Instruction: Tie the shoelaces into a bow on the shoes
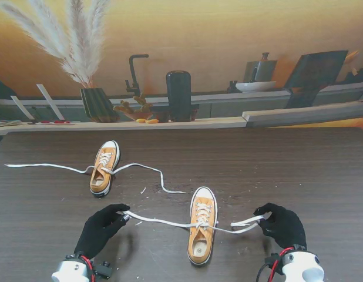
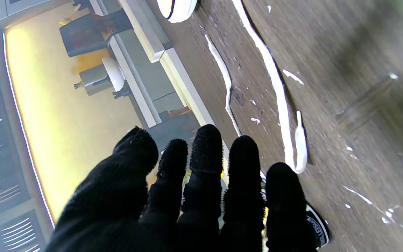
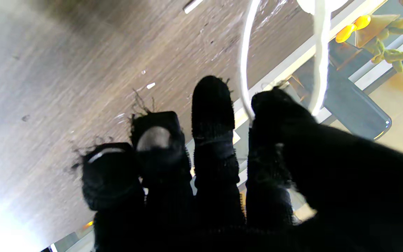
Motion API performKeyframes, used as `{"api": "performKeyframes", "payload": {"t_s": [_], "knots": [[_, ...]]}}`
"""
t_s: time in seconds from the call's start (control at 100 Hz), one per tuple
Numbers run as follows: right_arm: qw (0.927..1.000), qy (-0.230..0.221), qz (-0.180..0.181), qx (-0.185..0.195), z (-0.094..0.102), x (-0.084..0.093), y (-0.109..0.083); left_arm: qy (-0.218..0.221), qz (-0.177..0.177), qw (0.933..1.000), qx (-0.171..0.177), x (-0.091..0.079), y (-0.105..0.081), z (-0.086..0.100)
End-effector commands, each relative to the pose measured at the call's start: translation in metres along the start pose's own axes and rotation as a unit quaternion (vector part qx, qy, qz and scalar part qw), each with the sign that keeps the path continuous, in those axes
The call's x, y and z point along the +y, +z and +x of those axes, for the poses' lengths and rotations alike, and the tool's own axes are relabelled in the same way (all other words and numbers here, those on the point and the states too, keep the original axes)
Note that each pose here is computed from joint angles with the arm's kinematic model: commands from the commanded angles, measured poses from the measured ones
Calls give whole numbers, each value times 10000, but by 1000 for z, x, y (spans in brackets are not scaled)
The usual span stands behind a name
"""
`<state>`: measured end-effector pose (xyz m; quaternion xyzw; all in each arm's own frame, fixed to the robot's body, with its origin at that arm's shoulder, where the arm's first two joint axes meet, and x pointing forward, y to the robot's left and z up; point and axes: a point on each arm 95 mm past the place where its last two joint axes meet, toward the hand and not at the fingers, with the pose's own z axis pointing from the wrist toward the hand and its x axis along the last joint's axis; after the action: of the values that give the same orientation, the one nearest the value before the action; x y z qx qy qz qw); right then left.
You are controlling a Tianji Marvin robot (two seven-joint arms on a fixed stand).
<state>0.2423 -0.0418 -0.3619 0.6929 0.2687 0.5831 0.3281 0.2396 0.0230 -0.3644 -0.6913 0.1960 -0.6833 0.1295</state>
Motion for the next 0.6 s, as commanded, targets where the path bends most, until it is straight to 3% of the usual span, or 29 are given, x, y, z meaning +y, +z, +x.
{"api": "performKeyframes", "payload": {"t_s": [0.0, 0.15, 0.4, 0.59], "knots": [[9998, -36, 208, 24, 1, 1, 0, -7, -140, 9999, 38, 3, -1, 2], [9985, -314, 458, -30, 1, 4, -1, 30, -208, 9998, 63, 5, -1, 3], [9970, -527, 556, -57, 3, 6, 0, 98, -305, 9994, 113, 7, 0, 3], [9935, -584, 942, 256, 7, 11, -1, 61, -369, 9992, 158, 9, 0, 4]]}}
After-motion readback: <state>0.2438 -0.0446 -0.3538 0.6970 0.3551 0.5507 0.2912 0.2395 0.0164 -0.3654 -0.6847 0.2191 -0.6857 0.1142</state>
